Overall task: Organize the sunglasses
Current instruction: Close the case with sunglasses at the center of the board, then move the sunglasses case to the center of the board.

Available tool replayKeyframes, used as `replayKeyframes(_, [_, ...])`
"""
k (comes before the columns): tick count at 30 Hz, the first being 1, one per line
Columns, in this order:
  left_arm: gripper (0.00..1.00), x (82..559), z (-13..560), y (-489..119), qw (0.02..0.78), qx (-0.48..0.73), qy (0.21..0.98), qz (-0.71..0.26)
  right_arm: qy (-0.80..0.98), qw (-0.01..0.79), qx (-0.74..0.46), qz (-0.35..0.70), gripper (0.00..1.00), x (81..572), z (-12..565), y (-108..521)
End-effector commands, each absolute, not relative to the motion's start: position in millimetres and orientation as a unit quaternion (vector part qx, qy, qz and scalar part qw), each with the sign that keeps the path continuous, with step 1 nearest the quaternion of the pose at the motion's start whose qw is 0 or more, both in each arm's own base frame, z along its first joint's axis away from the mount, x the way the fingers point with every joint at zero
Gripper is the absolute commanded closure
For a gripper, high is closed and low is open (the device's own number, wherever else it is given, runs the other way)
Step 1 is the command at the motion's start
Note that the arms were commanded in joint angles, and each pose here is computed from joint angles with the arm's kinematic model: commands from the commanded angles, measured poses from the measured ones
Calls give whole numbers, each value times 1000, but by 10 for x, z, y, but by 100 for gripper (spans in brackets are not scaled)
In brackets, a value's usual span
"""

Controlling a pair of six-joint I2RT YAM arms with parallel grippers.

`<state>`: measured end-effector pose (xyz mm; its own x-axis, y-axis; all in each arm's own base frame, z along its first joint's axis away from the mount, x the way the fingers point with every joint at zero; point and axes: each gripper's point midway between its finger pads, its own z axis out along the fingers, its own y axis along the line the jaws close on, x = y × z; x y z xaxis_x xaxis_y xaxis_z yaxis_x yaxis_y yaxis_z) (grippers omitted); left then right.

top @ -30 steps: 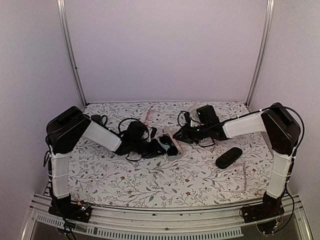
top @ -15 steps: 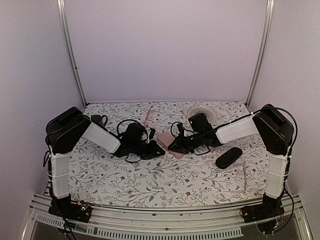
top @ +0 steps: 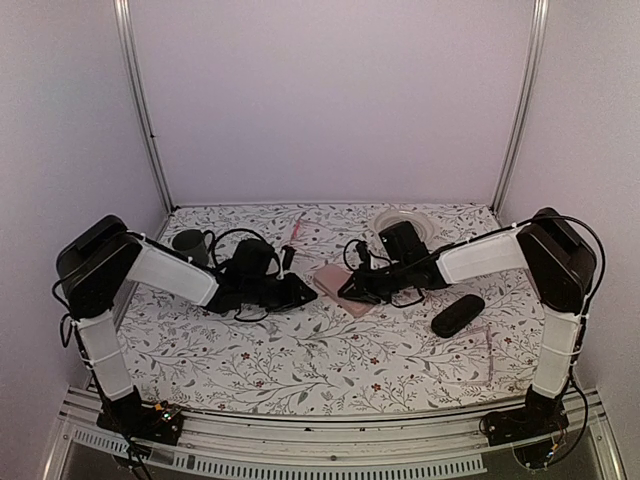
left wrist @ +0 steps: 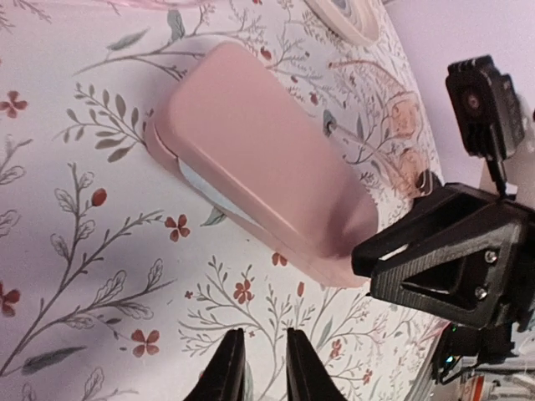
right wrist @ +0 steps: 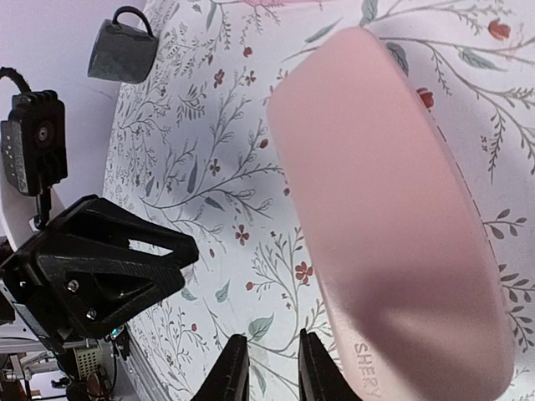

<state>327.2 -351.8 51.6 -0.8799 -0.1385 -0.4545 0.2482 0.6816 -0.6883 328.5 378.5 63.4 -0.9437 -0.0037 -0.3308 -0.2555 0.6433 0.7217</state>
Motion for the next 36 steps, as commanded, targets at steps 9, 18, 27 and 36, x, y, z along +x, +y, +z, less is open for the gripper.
replayKeyframes(9, [37, 3158, 1283, -2642, 373, 36, 889, -263, 893, 285, -117, 329, 70, 3621, 1498, 3556])
replayKeyframes(18, [1, 2814, 1903, -1801, 436, 6, 884, -168, 912, 277, -115, 280, 26, 3801, 1254, 3562])
replayKeyframes(27, [1, 2304, 2147, -1291, 415, -1, 900, -132, 932, 225, -107, 262, 4, 3818, 781, 3641])
replayKeyframes(36, [1, 2096, 2497, -1349, 440, 46, 875, -194, 944, 167, -132, 253, 10, 3643, 374, 3895])
